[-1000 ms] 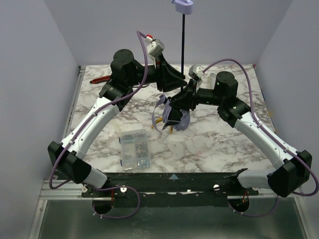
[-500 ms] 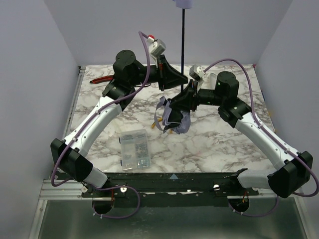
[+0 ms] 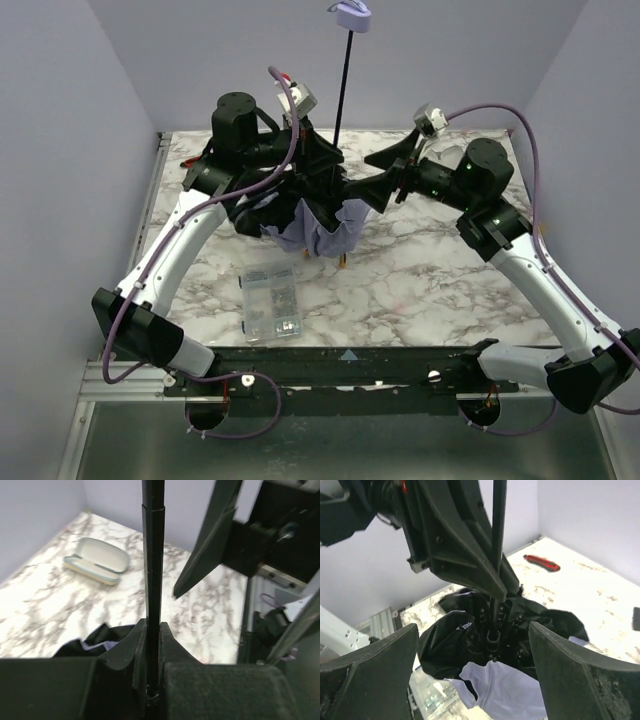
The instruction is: Open the umbrella
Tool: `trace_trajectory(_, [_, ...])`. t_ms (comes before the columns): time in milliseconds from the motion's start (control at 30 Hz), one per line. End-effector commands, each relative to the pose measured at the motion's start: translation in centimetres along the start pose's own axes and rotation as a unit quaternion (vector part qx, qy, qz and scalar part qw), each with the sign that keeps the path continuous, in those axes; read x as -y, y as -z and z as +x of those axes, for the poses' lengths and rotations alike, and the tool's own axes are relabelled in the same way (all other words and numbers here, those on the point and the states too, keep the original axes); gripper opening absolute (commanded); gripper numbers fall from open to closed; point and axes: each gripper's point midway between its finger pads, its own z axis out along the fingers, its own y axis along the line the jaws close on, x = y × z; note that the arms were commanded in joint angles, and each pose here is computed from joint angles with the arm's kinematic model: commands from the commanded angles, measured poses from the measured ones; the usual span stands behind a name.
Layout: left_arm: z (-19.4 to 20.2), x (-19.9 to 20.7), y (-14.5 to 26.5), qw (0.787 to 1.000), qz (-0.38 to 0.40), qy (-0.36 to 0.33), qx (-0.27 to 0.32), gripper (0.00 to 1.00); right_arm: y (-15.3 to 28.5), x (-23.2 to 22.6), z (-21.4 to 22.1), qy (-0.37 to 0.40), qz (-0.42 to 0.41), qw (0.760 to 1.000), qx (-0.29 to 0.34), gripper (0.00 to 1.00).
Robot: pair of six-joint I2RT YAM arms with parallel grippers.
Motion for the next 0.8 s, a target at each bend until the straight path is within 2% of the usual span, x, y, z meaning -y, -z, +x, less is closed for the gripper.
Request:
trace_trajectory(0, [-5.4,-0.9,4.1,0.984,-0.103,-0.140,0.046,0.00,1.6,2.4,-3.4,0.005,0.085,0.996,0.034,0.93])
trace_trajectory(133, [-7.7,-2.7,6.5,0.956,-0.181,-0.219,0.069,0.00,3.4,4.7,-3.4,0.023,0.144,0.989,0.028,0.93])
trace_trajectory(200, [-8.3,-2.4,7.0,0.946,-0.188,-0.255,0.076,0.00,4.4,5.9,-3.2,0.046,0.177,0.983,0.021,0.93])
trace_trajectory(367, [-6.9,2.9,5.2,0.936,-0.086,-0.334,0.069,0.00,6.0,7.8,-2.3,0.082,0.227,0.970,0.007,0.92])
trace_trajectory(500, [-5.0,5.9,3.9,0.917,-0.041,-0.390,0.066,0.00,5.9,7.5,-1.1,0.088,0.210,0.974,-0.003,0.92])
trace_trajectory(600, [-6.2,3.9,3.9,0.909,-0.082,-0.400,0.077,0.00,5.4,7.4,0.2,0.091,0.192,0.977,-0.016,0.89])
trace_trajectory(667, [-7.4,2.2,4.3,0.915,-0.096,-0.382,0.084,0.00,4.8,6.6,0.1,0.111,0.157,0.981,-0.020,0.81])
trace_trajectory(767, [-7.9,1.3,4.1,0.930,-0.068,-0.352,0.076,0.00,3.8,5.2,0.3,0.156,0.094,0.983,-0.027,0.72])
